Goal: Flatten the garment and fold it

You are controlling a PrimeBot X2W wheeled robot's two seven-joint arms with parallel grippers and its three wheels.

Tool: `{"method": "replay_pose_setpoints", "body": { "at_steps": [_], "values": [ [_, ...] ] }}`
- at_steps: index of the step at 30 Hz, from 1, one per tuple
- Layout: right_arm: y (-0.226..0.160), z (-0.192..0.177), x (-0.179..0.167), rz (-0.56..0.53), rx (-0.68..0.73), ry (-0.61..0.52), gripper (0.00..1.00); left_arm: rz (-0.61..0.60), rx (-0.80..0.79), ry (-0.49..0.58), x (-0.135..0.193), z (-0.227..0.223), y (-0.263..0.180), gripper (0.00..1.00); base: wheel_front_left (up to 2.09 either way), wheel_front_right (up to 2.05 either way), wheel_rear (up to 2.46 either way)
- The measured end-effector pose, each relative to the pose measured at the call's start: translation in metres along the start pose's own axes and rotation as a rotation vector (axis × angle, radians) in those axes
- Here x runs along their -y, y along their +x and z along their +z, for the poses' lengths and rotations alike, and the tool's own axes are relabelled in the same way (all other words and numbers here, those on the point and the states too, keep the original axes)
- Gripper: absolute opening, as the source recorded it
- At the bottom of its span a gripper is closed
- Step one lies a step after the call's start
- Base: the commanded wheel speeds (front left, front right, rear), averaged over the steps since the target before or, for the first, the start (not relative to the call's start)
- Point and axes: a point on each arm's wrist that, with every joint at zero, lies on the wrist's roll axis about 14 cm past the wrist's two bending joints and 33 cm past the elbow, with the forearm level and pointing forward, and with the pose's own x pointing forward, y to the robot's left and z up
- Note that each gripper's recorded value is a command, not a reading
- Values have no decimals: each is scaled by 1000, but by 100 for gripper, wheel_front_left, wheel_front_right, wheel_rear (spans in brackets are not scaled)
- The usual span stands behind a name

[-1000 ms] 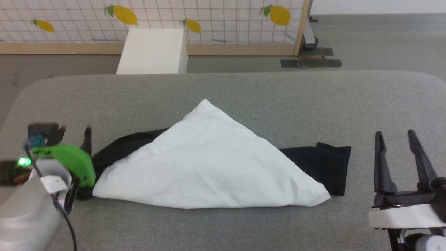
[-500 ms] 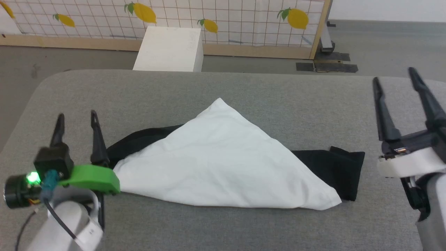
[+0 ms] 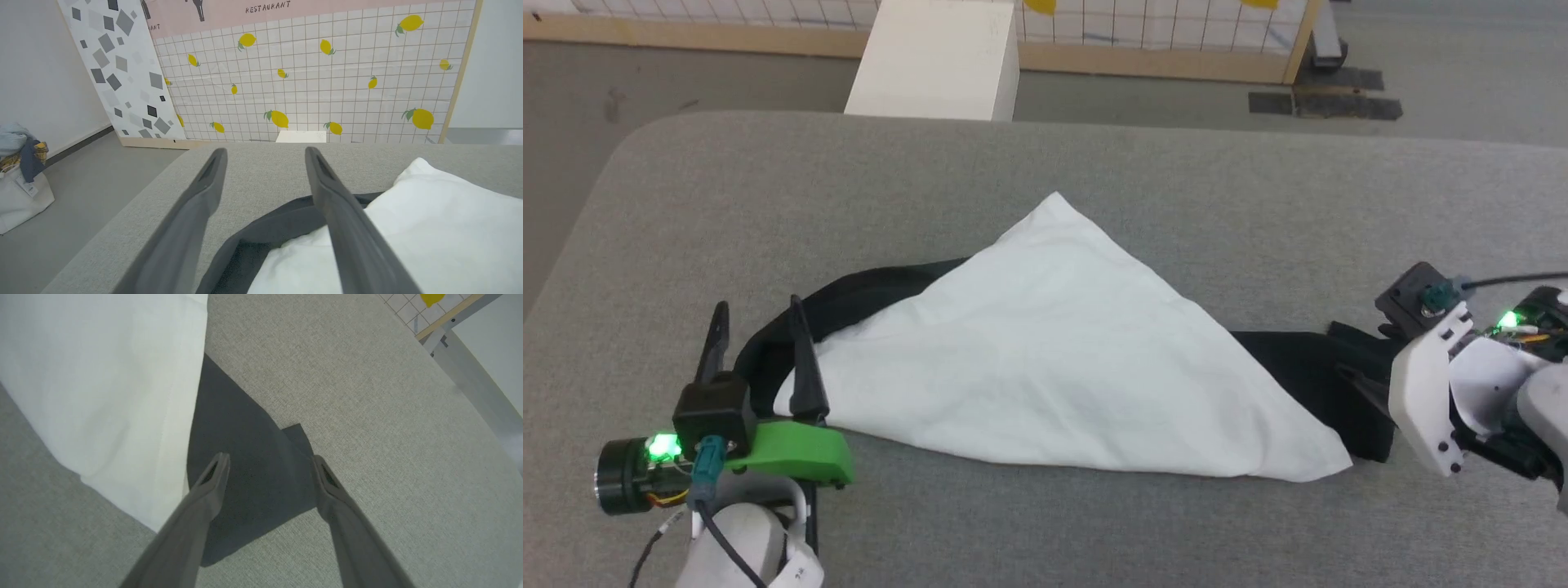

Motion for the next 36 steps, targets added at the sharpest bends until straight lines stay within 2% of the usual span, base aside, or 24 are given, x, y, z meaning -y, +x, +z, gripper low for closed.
{"method": "replay_pose_setpoints", "body": {
  "at_steps": [6,9,15,16,17,23,28,32,36],
  "values": [
    [32,-21,14,20,-153,16,100,-21,-17,-14,15,-10,10,100,0,0,0],
    [52,-49,-1,71,-248,38,100,-23,-36,-18,21,-18,12,100,0,0,0],
    [73,-48,-14,139,-245,71,100,7,-72,-16,14,-32,14,100,0,0,0],
    [73,-46,-14,140,-230,74,34,13,-75,-15,12,-33,14,100,0,0,0],
    [74,-40,-13,138,-196,71,0,16,-76,-14,10,-34,14,100,0,0,0],
    [62,-20,-2,99,-37,67,0,14,-54,2,5,-27,13,100,0,0,0],
    [15,-24,52,-48,15,79,0,-14,-32,-10,11,-18,8,100,0,0,0],
    [-28,-49,91,-165,-19,138,0,-48,-12,-25,22,-11,7,100,0,0,0],
    [-49,-105,88,-197,-141,277,0,-78,2,-36,31,-7,7,100,0,0,0]
  ]
}}
